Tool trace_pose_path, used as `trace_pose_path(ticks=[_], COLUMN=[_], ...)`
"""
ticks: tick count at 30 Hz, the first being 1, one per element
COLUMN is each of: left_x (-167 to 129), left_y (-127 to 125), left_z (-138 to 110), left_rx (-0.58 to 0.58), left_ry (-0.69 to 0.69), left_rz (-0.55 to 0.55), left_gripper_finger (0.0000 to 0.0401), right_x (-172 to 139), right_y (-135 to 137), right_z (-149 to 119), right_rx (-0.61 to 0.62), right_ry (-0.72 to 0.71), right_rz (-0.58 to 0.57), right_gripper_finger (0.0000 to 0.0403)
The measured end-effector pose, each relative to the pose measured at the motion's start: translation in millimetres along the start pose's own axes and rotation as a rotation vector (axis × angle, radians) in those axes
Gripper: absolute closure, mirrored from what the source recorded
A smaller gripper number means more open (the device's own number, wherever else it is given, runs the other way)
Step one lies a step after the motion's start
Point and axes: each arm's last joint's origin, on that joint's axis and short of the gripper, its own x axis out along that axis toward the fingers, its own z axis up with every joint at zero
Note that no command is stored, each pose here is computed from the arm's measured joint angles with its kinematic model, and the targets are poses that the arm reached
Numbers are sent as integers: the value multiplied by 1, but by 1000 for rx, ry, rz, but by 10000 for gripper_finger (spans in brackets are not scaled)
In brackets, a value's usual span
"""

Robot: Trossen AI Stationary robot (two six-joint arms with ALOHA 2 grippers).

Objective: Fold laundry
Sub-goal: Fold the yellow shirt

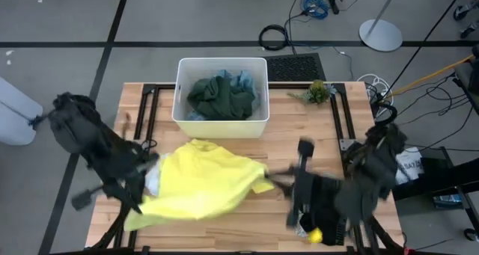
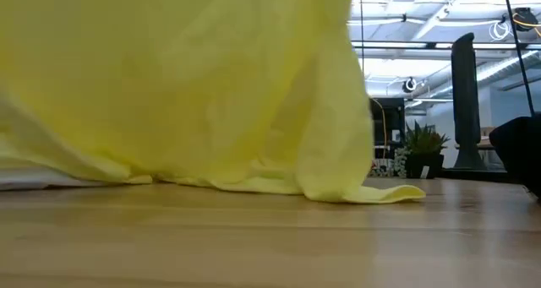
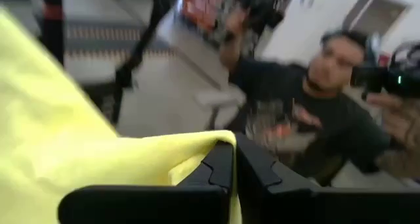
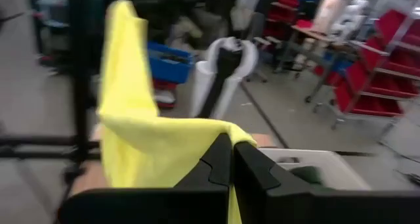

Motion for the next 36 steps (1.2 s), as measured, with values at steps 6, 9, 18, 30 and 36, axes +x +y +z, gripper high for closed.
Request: trace_pose_path(ticks=[6,9,18,30,36], left_x=[55,73,83,45,52], left_y=[-8,-13,-19,9,36], left_z=[-18,-25,-32,-57,-82], left_rx=[-70,-95,-91,-51,-91], left_ry=[157,203,240,384,501], left_rz=[-43,-59,-52,591,795], left_gripper_finger=[388,388,388,393,397], right_x=[-18,-27,-39,25,66], right_y=[57,74,78,18,8], right_z=[-16,-20,-18,-82,-124], right_rx=[-36,-42,-39,168,164], right_ry=[4,-13,-35,468,682], right_rz=[110,114,129,-162,-253], right_gripper_finger=[403,403,403,403,403])
